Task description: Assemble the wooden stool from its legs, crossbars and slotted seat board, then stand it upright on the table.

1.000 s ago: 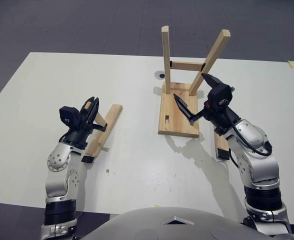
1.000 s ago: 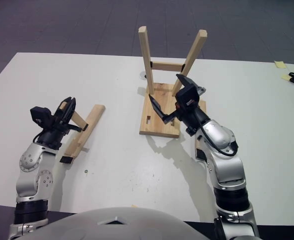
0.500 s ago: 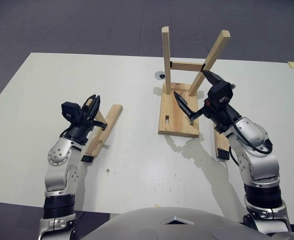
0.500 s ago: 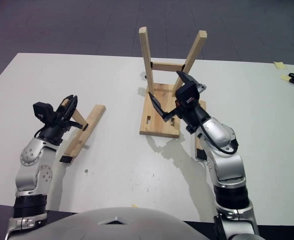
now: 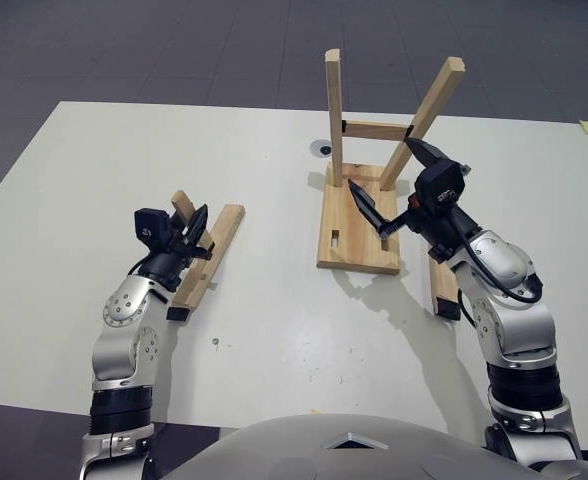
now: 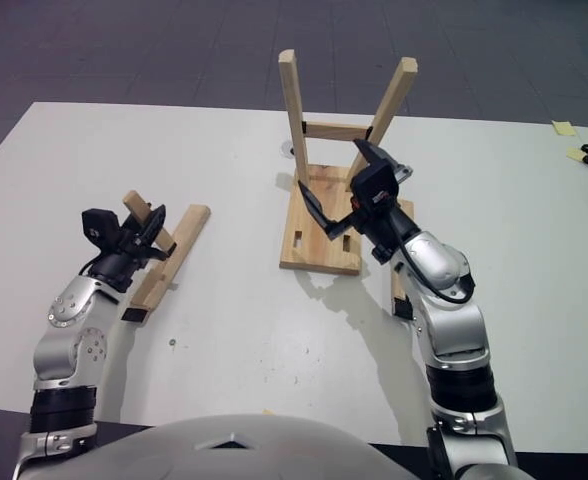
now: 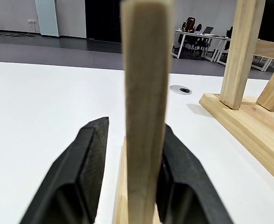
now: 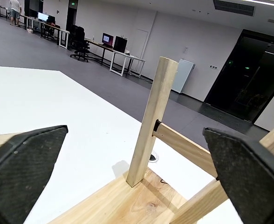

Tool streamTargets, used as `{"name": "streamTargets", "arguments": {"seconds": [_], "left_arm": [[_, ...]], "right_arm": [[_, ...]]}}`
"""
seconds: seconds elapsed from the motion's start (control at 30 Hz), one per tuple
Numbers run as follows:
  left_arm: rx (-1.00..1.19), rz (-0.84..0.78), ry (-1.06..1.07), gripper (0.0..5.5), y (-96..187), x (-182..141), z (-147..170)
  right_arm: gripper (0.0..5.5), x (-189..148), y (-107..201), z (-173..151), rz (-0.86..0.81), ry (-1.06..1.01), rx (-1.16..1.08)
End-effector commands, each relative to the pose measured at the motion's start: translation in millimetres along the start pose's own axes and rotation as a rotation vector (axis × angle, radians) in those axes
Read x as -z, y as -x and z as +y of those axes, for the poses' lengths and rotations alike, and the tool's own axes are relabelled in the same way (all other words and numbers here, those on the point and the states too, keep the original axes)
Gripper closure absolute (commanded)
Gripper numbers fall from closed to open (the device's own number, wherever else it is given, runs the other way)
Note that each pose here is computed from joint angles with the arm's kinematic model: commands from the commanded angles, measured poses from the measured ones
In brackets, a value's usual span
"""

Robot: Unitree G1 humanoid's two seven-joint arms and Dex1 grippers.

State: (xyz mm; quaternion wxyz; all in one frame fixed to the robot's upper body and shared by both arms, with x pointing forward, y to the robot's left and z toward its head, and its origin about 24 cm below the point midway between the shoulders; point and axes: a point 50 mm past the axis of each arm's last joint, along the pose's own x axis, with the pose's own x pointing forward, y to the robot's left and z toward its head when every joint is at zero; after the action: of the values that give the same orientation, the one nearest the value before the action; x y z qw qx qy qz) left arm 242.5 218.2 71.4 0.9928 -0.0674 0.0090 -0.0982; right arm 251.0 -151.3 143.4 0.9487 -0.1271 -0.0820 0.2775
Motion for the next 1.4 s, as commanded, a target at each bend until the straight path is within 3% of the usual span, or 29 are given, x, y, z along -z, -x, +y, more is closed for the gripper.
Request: {"name": "streamTargets", "arguments": {"seconds": [0.03,0.23,0.33,0.47,0.63,0.83,1.0,1.2,1.4], "left_arm": [[-0.005,-0.149,0.061,3.17,-12,-45,4],[0.194,-0.355,0.144,2.05,-24,-127,-21],[0.237,-0.368,0.140,1.58,-37,-150,-20],[0.269,-0.282,0.127,0.96,-53,-141,-17],[0.311,-0.131,0.154,0.15,-68,-103,-29],[0.312,-0.002,0.108,0.12,-65,-66,-24],[0.307,0.001,0.105,0.12,-63,-62,-21],[0.293,-0.053,0.146,0.12,-67,-73,-21],[0.320,-0.194,0.145,0.12,-69,-117,-27]], "right_arm": [[0.10,-1,-1,-1,-0.005,0.011,-0.003],[0.10,-1,0,0,0.000,0.006,-0.006],[0.10,0,-1,1,0.000,0.003,-0.003],[0.10,-2,-3,1,-0.007,0.002,-0.003],[0.10,-2,-5,3,-0.008,0.002,-0.011],[0.10,-1,-4,3,-0.005,0.004,-0.013],[0.10,-1,-4,3,-0.002,0.008,-0.015],[0.10,0,-4,4,-0.001,0.009,-0.016],[0.10,-1,-5,4,-0.003,0.017,-0.022]]}}
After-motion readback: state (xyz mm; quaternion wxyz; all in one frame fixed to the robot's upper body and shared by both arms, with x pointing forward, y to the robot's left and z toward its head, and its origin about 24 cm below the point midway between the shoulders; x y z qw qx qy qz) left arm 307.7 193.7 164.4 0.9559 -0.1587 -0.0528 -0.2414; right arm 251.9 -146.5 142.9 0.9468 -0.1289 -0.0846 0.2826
